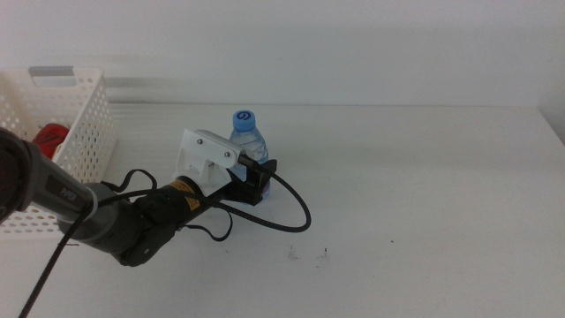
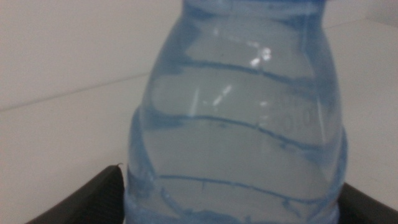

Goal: Use arms to grab the bottles and put them into the dustbin to the left of the table.

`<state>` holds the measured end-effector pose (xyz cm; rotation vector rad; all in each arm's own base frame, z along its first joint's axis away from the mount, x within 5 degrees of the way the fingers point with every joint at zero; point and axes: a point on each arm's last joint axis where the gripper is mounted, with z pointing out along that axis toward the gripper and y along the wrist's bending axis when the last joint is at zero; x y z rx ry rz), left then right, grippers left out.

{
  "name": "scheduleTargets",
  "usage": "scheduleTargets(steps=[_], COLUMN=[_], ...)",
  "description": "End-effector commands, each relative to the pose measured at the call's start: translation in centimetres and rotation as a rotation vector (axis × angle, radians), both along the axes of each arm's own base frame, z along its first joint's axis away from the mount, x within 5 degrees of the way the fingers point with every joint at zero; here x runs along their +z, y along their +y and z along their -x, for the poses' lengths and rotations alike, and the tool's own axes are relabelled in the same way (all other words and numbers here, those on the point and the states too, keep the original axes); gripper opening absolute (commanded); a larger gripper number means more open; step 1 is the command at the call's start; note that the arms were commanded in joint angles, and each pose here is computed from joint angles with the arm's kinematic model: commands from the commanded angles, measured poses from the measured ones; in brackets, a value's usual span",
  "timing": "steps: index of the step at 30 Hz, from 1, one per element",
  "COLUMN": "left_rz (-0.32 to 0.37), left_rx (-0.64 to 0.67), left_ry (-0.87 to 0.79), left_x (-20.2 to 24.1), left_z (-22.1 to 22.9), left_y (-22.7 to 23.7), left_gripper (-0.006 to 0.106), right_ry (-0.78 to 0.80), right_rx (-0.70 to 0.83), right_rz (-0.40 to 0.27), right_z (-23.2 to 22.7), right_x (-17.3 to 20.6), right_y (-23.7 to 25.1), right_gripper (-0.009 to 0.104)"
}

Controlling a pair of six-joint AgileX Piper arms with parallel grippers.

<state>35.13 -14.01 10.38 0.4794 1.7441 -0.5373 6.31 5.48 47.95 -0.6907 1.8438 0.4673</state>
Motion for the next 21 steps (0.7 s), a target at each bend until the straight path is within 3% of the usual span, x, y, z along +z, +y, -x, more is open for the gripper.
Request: scheduleTargets(steps=[1, 6, 11, 14, 21], left_rz=[0.02, 0.008, -0.004, -0.002, -0.039], left_rx=[0.002, -0.035, -0.063, -0.067, -0.031], left_ry=[-0.008, -0.016, -0.026, -0.016, -0.063], left_x=[0.1, 0.0, 0.3, 1.6, 8.3], left_z=[-0.3, -0.4, -0.4, -0.3, 0.4], left_y=[0.0, -0.4, -0.6, -0.6, 0.0], left_gripper=[0.093, 0.083, 0.052, 0.04, 0.037], right_ry=[-0.01, -0.01, -0.01, -0.01, -0.01], right_rx=[0.002, 0.002, 0.002, 0.002, 0.002], right_rz=[-0.003, -0.003, -0.003, -0.003, -0.003], right_z=[0.0, 0.0, 0.0, 0.0, 0.0], right_x=[0.2, 0.2, 0.2, 0.2, 0.2], right_y=[0.0, 0.0, 0.0, 0.0, 0.0], right_gripper=[0.092, 0.092, 0.092, 0.092, 0.092])
